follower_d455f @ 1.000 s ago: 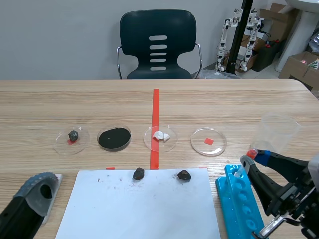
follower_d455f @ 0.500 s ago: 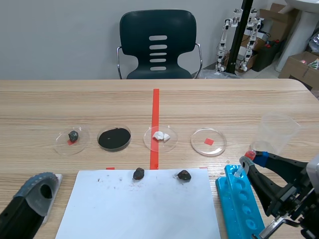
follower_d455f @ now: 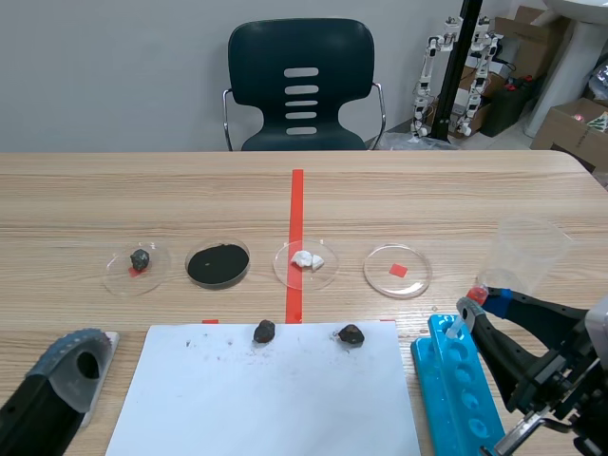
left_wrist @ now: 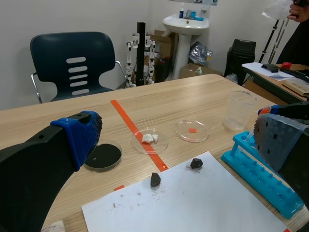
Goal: Pick up the dropper by the top with the right hand
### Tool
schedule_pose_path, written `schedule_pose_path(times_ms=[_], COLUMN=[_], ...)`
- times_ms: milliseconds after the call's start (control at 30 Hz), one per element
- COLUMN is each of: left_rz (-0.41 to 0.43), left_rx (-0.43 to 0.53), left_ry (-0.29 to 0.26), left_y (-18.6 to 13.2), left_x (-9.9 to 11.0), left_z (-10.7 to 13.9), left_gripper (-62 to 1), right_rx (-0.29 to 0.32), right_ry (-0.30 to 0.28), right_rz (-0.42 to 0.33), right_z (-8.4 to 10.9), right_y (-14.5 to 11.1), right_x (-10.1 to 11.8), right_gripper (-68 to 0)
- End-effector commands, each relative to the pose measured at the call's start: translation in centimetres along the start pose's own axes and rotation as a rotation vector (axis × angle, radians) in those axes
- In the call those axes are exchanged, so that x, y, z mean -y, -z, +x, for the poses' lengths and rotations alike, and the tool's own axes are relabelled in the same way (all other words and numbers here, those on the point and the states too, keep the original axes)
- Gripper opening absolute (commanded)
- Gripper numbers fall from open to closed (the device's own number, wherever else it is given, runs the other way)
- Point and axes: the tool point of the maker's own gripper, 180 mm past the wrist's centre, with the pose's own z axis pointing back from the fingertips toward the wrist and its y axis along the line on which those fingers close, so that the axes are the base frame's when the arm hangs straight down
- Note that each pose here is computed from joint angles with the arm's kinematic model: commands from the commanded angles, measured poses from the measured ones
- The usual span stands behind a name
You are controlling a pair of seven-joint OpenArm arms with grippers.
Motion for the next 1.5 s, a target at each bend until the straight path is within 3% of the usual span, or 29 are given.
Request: schedule_pose_path(times_ms=[0, 433, 667, 967, 1100, 1300, 1467], left_rz=[0.001, 0.001, 0.001, 0.001, 0.001, 0.001, 0.001], left_rx=[0.030, 0.030, 0.030, 0.030, 0.030, 0.030, 0.030], left_ry=[-0.008, -0.008, -0.008, -0.008, -0.008, -0.008, -0.008], left_y=[0.2, 0.2, 0.2, 0.2, 0.2, 0.2, 0.2], left_x=[0.2, 0.2, 0.2, 0.2, 0.2, 0.2, 0.2], left_z=[0.8, 0.8, 0.8, 0.8, 0.8, 0.8, 0.8], left_gripper=[1.4, 1.4, 1.4, 1.4, 1.4, 1.4, 1.4], right_rx=[0.032, 0.075, 0.063, 0.014, 0.025, 0.017, 0.015], right_ry=[-0.014, -0.007, -0.014, -0.053, -0.066, -0.102, -0.095], right_rz=[-0.005, -0.024, -0.024, -0.041, -0.052, -0.059, -0.073], right_z=[0.9, 1.7, 2.0, 3.7, 5.1, 7.3, 9.1], right_y=[0.1, -0.1, -0.2, 0.4, 0.5, 0.8, 1.0], right_x=[0.5, 1.1, 0.9, 1.6, 1.9, 1.5, 0.5], right_gripper=[-58.2, -58.2, -58.2, -58.2, -58.2, -58.2, -58.2])
